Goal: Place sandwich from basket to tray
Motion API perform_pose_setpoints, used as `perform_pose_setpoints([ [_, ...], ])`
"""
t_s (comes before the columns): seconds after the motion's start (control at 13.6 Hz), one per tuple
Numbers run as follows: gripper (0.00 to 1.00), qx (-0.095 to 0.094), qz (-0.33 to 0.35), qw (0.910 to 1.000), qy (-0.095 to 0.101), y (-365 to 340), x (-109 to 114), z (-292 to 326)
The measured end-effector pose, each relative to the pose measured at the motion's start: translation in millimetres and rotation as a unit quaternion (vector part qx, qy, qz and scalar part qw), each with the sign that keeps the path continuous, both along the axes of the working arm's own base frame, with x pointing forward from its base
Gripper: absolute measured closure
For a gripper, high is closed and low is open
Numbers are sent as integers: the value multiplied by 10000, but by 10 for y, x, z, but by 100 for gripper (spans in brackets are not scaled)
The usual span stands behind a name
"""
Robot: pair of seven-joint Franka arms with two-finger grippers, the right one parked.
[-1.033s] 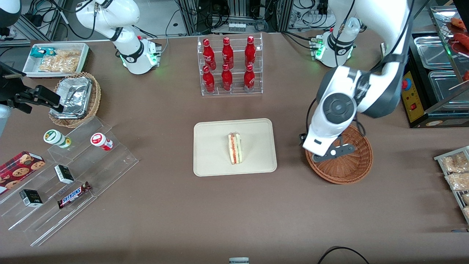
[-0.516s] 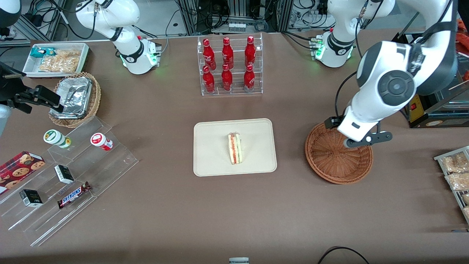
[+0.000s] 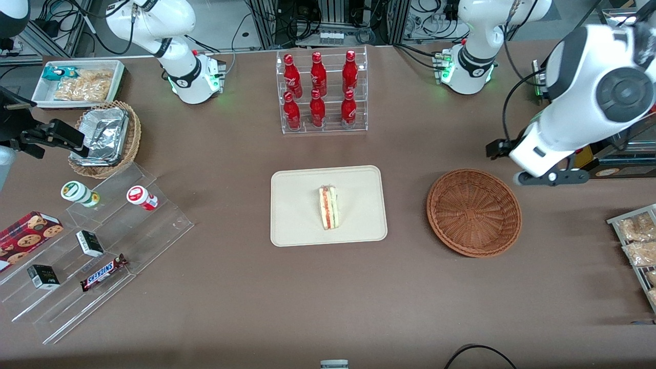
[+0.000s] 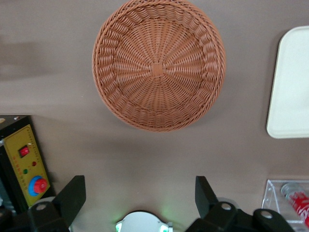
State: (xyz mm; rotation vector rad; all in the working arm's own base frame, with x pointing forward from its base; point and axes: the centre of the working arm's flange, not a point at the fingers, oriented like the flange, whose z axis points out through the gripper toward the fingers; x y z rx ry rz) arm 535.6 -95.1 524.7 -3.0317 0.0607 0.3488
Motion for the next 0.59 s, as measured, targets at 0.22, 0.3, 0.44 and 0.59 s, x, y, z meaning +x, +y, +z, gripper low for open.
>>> perform_pose_setpoints([
  [0.22, 0, -95, -64, 9998, -167, 299, -45, 250],
  [0.3, 0, -159, -40, 9996, -249, 387, -32, 337],
  [0.44, 0, -255, -5, 9988, -418, 588, 19, 505],
  [0.59, 0, -385, 3, 9979, -512, 799, 45, 601],
])
